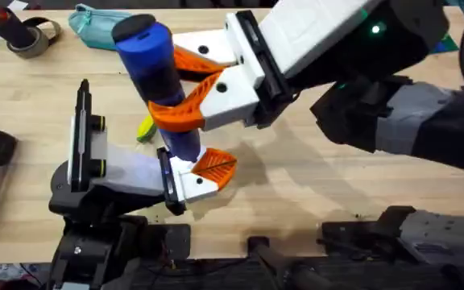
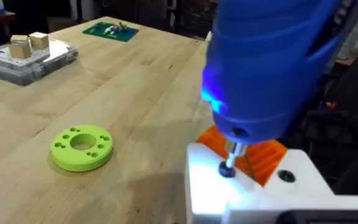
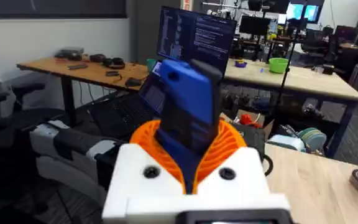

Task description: Pick up the gripper from the table and insert it into the empty holder that is missing its gripper. Then pick up a screw, insert it into the mounting hole, and use the screwdriver to tighten it. Finally, clean up the table by picking up the vegetable and placing it into the bucket.

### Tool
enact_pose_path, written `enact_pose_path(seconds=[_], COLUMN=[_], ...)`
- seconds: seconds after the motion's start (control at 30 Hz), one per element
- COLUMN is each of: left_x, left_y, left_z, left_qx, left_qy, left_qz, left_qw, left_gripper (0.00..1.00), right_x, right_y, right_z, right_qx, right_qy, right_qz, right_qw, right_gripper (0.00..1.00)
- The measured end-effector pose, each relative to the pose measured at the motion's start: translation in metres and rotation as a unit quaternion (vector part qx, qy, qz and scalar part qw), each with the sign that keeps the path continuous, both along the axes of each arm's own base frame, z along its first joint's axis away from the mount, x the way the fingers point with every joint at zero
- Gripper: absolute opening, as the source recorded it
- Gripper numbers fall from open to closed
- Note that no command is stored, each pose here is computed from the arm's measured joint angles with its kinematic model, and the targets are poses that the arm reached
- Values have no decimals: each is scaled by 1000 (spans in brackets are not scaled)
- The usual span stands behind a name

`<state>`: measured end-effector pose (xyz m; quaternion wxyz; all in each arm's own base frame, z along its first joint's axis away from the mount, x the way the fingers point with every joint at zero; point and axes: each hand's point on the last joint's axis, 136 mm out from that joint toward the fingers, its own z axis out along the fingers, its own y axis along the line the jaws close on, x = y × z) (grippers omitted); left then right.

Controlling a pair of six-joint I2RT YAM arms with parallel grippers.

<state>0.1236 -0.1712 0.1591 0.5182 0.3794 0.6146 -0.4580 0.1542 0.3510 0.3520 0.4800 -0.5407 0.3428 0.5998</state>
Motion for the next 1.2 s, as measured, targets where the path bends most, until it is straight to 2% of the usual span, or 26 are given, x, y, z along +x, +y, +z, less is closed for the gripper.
enact_pose_path(seconds=[1.2], left_x=[0], left_y=[0], left_z=[0], left_qx=[0], left_qy=[0], left_qz=[0], left_qw=[1000], left_gripper=[17], right_x=[3], right_y=[2], right_z=[-4], right_qx=[-6], right_qy=[10], right_qz=[0], right_qw=[1000], right_gripper=[44])
